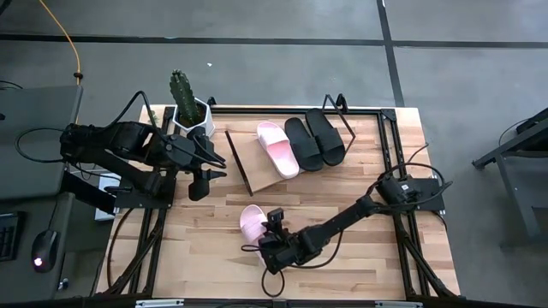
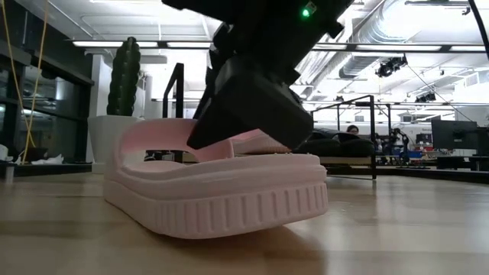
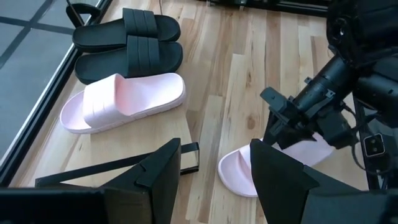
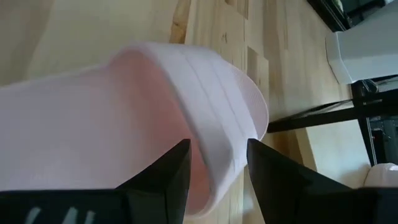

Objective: Pick and place slides into the shelf
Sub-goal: Put the bottom pink slide on the shelf

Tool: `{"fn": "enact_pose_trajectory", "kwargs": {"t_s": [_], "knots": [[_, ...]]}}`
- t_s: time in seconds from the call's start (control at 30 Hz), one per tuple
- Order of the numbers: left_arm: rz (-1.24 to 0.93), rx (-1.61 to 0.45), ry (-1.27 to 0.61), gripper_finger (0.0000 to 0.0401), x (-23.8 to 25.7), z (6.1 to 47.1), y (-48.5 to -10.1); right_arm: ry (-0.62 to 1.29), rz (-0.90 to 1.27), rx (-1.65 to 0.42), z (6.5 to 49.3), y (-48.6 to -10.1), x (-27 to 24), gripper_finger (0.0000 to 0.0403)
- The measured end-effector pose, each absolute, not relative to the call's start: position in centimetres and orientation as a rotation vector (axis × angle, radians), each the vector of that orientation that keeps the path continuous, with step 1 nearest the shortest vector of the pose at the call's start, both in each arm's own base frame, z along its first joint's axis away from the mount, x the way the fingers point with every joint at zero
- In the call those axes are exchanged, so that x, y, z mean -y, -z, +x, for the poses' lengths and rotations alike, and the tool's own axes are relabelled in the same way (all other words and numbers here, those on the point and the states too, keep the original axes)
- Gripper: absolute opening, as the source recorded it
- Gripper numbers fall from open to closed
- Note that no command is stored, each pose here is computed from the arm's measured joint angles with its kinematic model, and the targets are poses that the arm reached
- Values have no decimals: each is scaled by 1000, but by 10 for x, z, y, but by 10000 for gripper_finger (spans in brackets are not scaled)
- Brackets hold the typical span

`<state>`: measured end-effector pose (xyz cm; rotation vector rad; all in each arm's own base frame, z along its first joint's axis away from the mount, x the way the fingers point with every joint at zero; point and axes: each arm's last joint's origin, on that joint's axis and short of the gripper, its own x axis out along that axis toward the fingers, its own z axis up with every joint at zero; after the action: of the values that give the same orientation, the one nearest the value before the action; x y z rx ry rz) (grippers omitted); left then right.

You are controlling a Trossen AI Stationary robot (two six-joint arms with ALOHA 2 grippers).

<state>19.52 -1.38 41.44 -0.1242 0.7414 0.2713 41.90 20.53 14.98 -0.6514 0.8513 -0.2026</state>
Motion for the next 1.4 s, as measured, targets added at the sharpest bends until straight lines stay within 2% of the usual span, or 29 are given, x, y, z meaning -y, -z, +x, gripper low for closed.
{"fn": "enact_pose_trajectory", "kwargs": {"t_s": [0.33,0.8,1.4], "knots": [[-124,-742,-272,177,14,195,-414,218,-642,-840,420,-150,-205,126],[-124,-742,-272,177,14,195,-414,193,-630,-846,420,-149,-206,6],[-124,-742,-272,177,14,195,-414,197,-652,-870,415,-156,-204,3]]}}
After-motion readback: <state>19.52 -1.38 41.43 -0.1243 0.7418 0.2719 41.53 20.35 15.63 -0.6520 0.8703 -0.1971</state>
